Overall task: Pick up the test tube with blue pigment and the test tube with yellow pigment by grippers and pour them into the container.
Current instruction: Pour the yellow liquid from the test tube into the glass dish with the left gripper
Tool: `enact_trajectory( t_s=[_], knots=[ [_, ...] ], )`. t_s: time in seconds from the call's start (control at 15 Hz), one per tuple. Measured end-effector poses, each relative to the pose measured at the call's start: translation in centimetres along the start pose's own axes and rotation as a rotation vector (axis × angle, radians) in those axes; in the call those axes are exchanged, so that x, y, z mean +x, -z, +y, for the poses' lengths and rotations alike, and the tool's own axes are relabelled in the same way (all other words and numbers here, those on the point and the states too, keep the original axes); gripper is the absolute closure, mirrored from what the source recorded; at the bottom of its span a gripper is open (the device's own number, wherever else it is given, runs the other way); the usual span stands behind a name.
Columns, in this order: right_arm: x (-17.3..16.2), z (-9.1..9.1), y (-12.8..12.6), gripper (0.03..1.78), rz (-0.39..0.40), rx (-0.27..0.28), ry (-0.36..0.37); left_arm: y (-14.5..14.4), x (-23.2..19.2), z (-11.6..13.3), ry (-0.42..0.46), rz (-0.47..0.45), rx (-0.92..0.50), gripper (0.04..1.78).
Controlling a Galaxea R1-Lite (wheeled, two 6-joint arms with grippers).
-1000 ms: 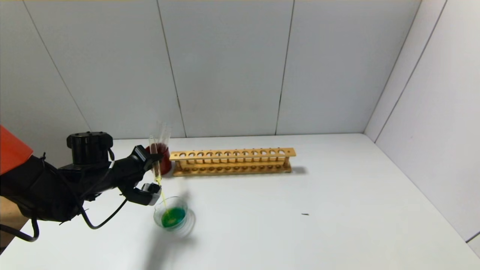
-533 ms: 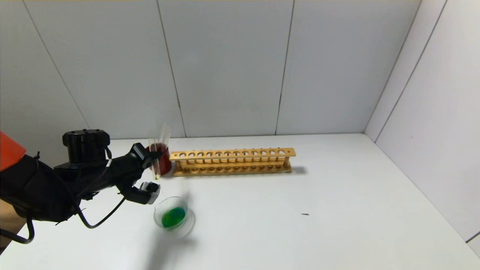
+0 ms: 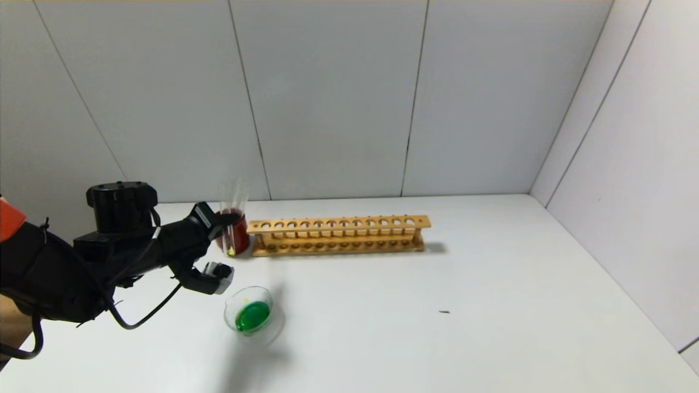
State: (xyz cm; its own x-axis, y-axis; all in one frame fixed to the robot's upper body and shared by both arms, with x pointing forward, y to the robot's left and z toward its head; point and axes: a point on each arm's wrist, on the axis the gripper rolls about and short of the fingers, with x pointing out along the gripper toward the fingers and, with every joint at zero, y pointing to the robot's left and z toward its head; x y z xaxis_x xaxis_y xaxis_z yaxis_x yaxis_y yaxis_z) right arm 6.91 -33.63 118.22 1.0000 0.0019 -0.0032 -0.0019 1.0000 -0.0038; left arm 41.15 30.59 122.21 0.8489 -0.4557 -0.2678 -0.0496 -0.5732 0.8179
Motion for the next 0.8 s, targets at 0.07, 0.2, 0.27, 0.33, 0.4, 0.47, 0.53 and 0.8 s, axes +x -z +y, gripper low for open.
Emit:
enact_trajectory(
  t_s=[0.07,0.2,0.27,0.33,0.4,0.47,0.53,0.8],
  knots=[
    [0.0,0.0,0.0,0.06,0.0,0.0,0.0,0.1,-0.1,0.3,-0.008,0.005,0.025,1.5],
    [0.0,0.0,0.0,0.06,0.0,0.0,0.0,0.3,-0.4,0.8,-0.027,0.011,0.057,1.5],
    [0.0,0.0,0.0,0.06,0.0,0.0,0.0,0.4,-0.6,1.0,-0.035,0.015,0.067,1.5],
    [0.0,0.0,0.0,0.06,0.0,0.0,0.0,0.4,-0.7,1.2,-0.042,0.015,0.076,1.5],
    [0.0,0.0,0.0,0.06,0.0,0.0,0.0,0.4,-0.8,1.3,-0.045,0.016,0.077,1.5],
    [0.0,0.0,0.0,0.06,0.0,0.0,-0.001,0.4,-1.0,1.4,-0.046,0.014,0.073,1.5],
    [0.0,0.0,0.0,0.06,0.0,0.0,-0.001,0.4,-1.1,1.4,-0.047,0.018,0.068,1.5],
    [0.0,0.0,0.0,0.06,0.0,0.0,-0.001,0.5,-1.7,1.4,-0.03,0.043,-0.193,1.5]
  ],
)
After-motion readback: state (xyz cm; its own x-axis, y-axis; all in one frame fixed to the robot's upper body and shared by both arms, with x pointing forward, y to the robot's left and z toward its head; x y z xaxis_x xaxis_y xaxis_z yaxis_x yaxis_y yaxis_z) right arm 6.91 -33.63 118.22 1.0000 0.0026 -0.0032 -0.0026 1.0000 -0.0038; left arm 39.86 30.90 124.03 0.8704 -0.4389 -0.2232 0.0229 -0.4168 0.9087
